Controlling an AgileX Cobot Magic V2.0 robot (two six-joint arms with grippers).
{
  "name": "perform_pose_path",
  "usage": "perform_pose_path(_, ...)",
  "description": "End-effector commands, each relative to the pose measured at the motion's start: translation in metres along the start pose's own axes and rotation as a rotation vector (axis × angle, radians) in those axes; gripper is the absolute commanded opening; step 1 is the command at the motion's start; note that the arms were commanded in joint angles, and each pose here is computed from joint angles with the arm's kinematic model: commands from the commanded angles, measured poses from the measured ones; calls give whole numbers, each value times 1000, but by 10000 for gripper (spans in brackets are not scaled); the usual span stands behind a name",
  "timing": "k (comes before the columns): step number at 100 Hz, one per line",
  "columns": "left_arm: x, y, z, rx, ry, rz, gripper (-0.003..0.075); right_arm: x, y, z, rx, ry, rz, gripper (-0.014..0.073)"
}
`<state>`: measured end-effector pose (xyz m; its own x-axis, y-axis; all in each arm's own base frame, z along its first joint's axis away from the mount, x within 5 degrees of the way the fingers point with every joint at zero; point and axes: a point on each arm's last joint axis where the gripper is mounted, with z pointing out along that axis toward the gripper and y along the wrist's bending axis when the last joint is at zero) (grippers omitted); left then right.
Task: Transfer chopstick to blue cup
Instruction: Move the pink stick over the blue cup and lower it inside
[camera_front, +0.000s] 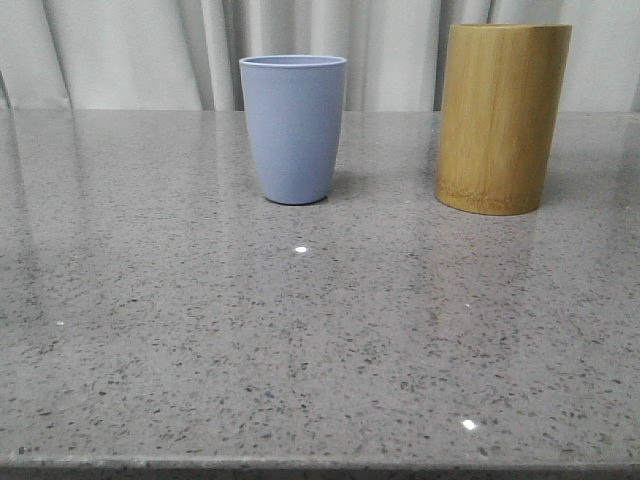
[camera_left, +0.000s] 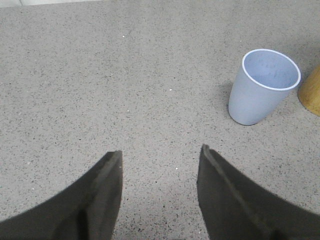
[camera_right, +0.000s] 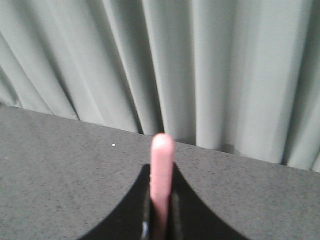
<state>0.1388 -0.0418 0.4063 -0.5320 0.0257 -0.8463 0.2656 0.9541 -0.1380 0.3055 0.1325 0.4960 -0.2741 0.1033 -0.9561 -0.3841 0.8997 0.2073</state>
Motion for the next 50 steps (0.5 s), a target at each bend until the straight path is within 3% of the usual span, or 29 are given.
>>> perform_pose_path(1,-11,-2,-7,10,-94,-14,345,-24,19,-22,-73,-149,1,-9)
perform_pose_path(30,-11,-2,-7,11,-94,-14,345,0,52,21,-181,-130,26,-9)
perform_pose_path(50,-11,-2,-7,11,-94,-14,345,22,54,54,-175,-69,25,-6)
